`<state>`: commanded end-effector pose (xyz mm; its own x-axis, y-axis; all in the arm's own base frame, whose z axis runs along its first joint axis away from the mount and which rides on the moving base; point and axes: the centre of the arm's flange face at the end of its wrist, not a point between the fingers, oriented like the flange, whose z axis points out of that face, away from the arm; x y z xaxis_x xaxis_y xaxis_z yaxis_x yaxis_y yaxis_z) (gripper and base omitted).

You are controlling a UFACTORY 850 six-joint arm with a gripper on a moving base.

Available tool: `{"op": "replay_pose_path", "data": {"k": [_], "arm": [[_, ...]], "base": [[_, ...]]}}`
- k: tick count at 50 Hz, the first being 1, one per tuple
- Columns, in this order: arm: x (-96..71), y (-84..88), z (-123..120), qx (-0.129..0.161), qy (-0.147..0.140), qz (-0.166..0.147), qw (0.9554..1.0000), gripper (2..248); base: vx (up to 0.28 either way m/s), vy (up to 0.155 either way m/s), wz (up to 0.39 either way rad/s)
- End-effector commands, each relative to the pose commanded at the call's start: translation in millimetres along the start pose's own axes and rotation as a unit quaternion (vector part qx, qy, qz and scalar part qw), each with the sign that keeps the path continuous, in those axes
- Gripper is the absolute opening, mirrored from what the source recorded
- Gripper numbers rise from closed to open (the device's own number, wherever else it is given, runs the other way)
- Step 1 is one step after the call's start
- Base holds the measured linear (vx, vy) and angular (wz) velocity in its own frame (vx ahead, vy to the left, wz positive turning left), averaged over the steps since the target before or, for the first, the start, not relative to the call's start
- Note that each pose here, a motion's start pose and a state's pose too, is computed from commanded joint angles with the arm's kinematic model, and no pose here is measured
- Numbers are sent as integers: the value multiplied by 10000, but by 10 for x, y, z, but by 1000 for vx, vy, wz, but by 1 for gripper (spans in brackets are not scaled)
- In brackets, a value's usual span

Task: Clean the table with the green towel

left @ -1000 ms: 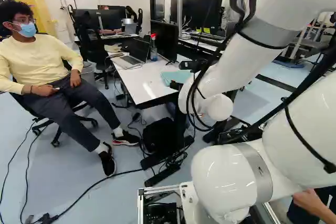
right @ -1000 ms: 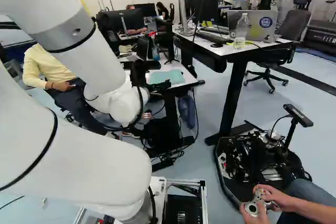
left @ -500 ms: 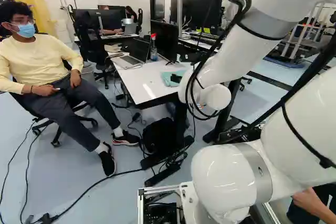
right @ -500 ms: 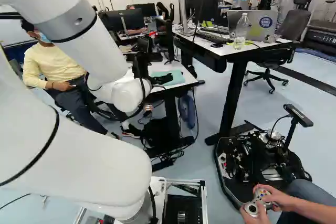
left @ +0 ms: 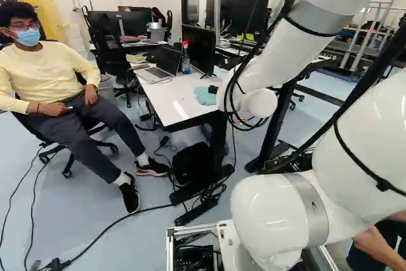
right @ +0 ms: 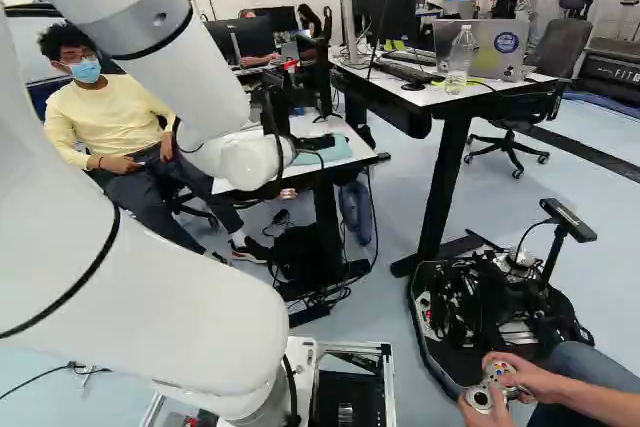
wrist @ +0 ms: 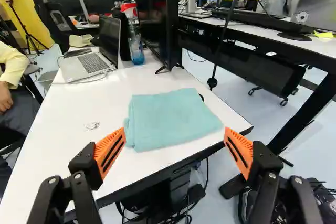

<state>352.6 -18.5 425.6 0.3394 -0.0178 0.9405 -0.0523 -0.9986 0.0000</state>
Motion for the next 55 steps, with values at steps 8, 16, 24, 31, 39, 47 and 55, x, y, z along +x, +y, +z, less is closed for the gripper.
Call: {"op": "replay_pose_path", "data": {"k": [8,16,24,31,39,47,55], "arm": [[97,33,93,-42,-107,16,9999,247],[190,64,189,-79,-221,31,9997,247],[286,97,290,-116,-350,47,9993,247],[366,126,379,-145,-469,60,9988,247],[413,153,514,-169,-673,74,9976,247],[439,177,663,-186,-904,87,9957,247],[460,201,812,-202,-1130,100,9933,247]], "base": [[0,0,0],[0,0,0],[0,0,0],[0,0,0],[0,0,0],[0,0,0],[0,0,0]]}}
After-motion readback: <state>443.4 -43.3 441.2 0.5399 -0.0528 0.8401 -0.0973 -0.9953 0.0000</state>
